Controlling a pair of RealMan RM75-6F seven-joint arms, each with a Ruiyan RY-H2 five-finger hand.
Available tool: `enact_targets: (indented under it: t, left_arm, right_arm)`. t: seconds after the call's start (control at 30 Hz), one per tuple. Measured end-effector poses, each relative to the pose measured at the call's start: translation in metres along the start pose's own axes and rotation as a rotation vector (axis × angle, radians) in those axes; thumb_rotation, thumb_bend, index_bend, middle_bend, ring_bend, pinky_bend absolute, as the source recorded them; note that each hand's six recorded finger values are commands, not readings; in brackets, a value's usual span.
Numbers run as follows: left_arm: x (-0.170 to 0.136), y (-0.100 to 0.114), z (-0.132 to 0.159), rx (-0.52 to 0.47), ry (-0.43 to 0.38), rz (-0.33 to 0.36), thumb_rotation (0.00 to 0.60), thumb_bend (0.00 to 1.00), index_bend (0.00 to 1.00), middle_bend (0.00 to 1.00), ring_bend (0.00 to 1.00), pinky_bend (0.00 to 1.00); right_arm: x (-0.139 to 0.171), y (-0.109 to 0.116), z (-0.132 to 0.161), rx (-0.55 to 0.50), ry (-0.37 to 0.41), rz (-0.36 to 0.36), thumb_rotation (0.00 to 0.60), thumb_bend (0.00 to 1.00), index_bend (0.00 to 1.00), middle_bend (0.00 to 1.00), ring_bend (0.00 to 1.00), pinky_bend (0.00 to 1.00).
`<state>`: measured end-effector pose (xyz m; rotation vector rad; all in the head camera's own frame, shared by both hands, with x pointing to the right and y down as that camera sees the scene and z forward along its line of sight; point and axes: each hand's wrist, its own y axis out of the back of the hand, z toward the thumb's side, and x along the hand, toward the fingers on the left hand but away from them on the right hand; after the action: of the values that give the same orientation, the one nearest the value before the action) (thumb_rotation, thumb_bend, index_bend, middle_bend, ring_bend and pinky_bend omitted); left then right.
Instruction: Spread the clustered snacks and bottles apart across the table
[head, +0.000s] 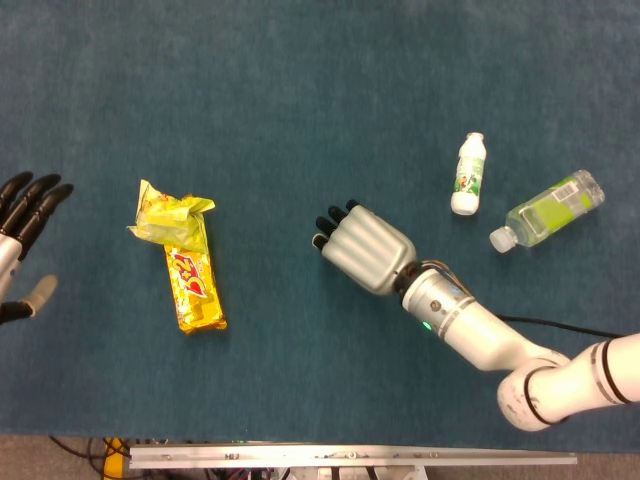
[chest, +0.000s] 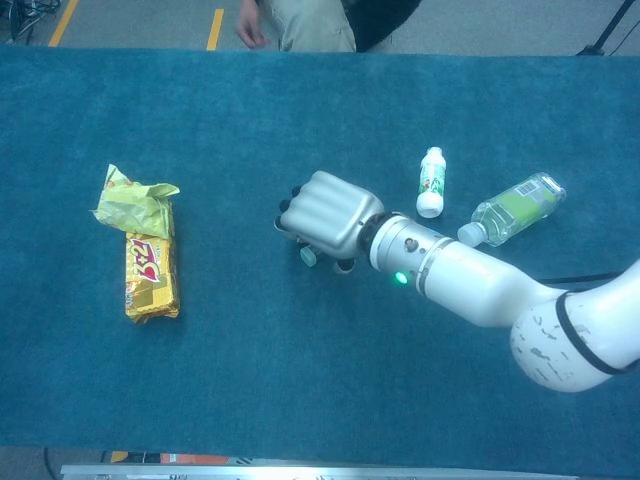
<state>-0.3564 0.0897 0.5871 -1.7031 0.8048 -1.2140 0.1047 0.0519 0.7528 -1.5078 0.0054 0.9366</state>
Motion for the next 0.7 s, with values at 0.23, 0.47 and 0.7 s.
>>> enact_targets:
  t: [0.23, 0.47, 0.7]
  left_arm:
    - [-0.001, -0.001, -0.001, -0.009, -0.004, -0.002, 0.600, 0.32, 0.02, 0.08, 0.04, 0.19]
    - [-0.002, -0.001, 0.000, -0.013, -0.009, -0.001, 0.600, 0.32, 0.02, 0.08, 0.04, 0.19]
    - [-0.005, -0.001, -0.001, -0.017, -0.009, -0.001, 0.600, 0.32, 0.02, 0.08, 0.04, 0.19]
  right_arm:
    - [-0.005, 0.000, 0.006, 0.028, 0.003, -0.013, 0.600, 0.11, 0.40, 0.30, 0.27, 0.44]
    - [-0.009, 0.000, 0.012, 0.045, 0.002, -0.033, 0.600, 0.15, 0.45, 0.32, 0.27, 0.44]
    - [-0.011, -0.002, 0.013, 0.060, -0.008, -0.043, 0.600, 0.17, 0.49, 0.32, 0.28, 0.44]
